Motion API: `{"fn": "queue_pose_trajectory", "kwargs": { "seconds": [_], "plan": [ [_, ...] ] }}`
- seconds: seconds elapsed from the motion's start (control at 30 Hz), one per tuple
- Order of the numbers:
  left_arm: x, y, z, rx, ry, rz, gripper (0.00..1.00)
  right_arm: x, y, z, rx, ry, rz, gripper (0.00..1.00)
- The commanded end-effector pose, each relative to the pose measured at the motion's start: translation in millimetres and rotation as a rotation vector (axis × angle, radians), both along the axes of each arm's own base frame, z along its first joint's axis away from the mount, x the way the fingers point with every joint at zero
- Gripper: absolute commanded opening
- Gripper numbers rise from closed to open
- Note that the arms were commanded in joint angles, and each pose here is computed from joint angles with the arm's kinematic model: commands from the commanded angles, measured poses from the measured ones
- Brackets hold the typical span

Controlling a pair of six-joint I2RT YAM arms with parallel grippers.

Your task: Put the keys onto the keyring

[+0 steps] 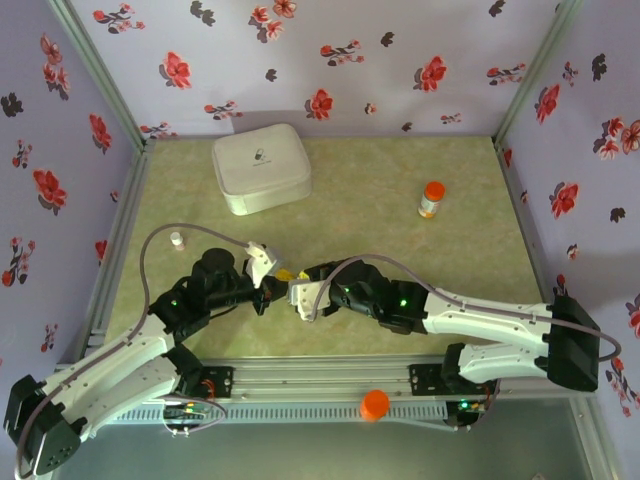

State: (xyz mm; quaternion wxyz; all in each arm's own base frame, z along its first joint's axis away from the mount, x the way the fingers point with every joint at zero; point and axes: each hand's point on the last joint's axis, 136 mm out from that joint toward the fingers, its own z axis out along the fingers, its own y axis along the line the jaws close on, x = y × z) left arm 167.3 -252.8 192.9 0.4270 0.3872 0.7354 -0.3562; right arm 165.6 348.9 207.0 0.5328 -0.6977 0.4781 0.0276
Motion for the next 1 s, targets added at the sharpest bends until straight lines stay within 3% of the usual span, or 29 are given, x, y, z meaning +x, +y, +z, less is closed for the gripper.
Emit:
{"fn": "queue_pose_trajectory", "kwargs": {
  "seconds": [0.0,0.97],
  "plan": [
    [-2.4,-7.4,22.1,-0.049,-0.039,-0.033,0.0,3.1,-0.4,1.2,0.006,-0.034,-0.016,0.0],
    [3.7,-6.9,20.9,-0.03,-0.033,-0.004,0.0,-3.6,-5.4,-2.1,-0.001,-0.042,0.002,0.0]
  ]
}}
